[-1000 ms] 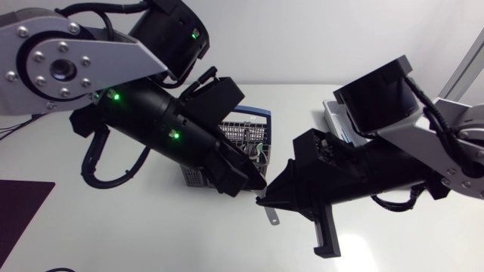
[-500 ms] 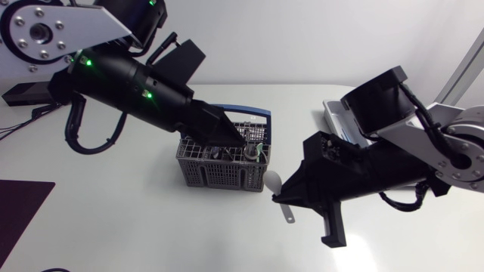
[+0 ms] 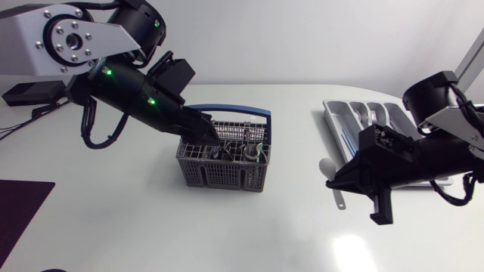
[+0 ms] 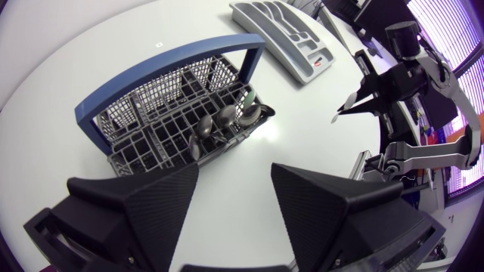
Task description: Unload the cutlery basket into the drawer organizer.
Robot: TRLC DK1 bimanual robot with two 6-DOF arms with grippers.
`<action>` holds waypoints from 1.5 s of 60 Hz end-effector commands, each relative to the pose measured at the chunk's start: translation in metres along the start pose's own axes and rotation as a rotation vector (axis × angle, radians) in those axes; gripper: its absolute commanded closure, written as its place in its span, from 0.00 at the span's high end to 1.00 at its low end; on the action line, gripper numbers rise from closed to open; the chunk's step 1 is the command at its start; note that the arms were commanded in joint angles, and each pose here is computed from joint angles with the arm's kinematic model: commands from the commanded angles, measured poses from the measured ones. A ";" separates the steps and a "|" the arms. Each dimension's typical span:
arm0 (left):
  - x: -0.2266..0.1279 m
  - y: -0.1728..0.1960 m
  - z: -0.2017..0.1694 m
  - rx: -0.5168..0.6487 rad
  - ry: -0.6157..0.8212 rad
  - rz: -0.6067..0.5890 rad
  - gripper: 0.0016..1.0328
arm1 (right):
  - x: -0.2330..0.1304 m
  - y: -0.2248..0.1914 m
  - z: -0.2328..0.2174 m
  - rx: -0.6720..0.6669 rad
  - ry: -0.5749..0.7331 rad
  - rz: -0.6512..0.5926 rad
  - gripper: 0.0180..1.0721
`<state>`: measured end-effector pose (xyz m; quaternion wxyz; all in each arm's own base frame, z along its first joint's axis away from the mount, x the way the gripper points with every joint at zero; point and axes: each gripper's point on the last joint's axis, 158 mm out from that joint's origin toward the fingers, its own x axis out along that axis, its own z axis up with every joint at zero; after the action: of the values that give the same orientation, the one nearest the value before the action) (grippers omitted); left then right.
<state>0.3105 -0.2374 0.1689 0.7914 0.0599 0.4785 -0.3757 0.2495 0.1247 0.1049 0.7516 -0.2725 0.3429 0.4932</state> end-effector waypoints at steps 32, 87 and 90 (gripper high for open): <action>0.030 0.041 -0.020 0.038 0.084 0.123 0.58 | -0.055 -0.075 -0.067 -0.053 0.071 -0.168 0.05; 0.055 0.051 -0.018 0.075 -0.003 0.158 0.57 | -0.051 -0.199 -0.233 -0.148 0.376 -0.327 0.06; 0.056 0.051 -0.019 0.075 -0.006 0.158 0.57 | -0.049 -0.199 -0.238 -0.147 0.389 -0.323 0.06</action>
<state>0.3501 -0.2248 0.1136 0.8238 0.1151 0.4478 -0.3281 0.3608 -0.1465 0.0195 0.7294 -0.4569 0.3929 0.3238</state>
